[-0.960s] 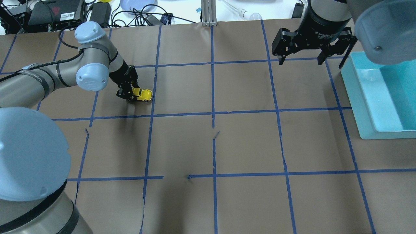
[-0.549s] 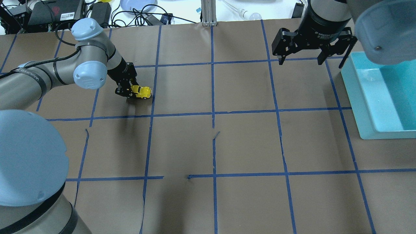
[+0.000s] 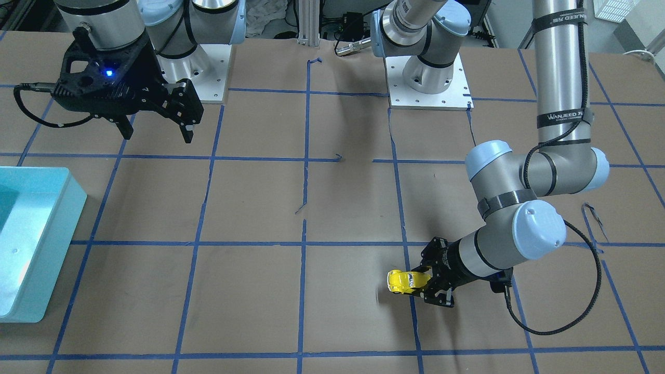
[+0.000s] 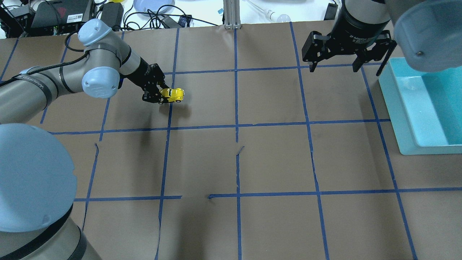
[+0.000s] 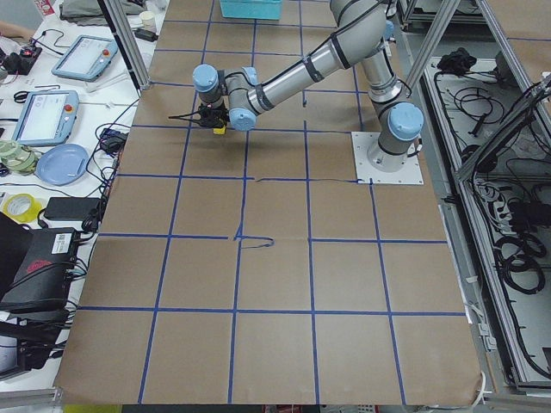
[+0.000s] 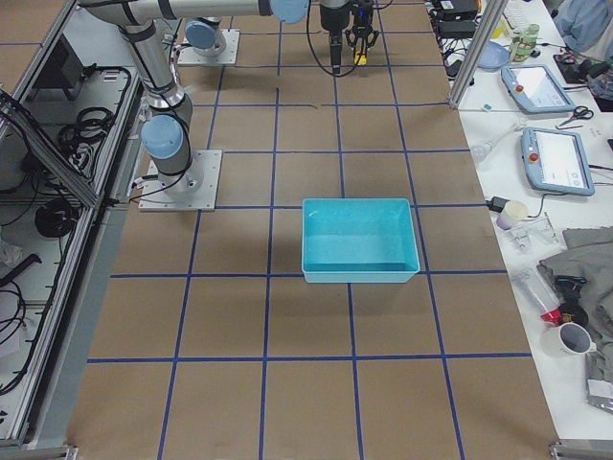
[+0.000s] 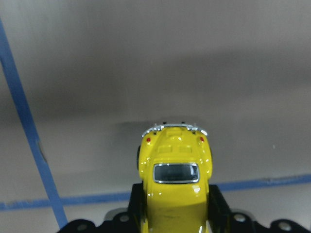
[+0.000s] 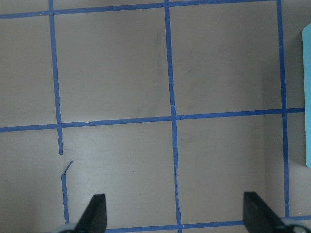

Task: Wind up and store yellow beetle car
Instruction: 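Close the left gripper on the car and drag it along the table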

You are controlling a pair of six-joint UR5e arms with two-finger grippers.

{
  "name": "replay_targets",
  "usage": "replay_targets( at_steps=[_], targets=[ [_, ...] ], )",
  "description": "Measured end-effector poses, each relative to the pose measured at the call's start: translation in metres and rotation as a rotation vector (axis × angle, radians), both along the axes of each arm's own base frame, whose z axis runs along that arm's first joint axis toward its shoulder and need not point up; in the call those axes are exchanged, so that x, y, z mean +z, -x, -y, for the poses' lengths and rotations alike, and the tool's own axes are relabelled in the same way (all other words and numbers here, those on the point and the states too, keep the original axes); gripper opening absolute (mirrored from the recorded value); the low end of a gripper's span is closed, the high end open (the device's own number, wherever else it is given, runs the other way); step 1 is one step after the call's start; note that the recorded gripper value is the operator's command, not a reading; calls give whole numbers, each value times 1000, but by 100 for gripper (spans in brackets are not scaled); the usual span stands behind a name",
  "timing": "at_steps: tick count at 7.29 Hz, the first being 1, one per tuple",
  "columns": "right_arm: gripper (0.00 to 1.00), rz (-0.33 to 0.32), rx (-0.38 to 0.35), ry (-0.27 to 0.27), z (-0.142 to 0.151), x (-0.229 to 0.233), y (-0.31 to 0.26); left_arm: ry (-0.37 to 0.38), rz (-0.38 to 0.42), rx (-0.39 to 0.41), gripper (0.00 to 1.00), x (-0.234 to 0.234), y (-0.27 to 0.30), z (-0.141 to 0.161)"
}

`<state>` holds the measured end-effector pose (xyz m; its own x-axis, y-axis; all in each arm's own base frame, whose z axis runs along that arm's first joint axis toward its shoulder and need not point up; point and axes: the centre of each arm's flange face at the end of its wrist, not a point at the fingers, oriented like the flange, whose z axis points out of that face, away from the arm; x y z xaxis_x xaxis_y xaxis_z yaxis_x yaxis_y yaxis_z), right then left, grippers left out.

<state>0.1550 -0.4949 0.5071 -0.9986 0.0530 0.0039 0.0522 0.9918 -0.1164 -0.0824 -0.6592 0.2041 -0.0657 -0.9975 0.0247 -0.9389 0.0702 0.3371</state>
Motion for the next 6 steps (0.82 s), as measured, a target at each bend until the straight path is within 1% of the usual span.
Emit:
replay_targets(
  at_steps=[2, 6],
  targets=[
    [100, 0, 0, 0, 0, 0, 0, -22, -17, -6, 0, -11, 4, -1],
    [100, 0, -1, -2, 0, -1, 0, -43, -19, -12, 0, -22, 4, -4]
  ],
)
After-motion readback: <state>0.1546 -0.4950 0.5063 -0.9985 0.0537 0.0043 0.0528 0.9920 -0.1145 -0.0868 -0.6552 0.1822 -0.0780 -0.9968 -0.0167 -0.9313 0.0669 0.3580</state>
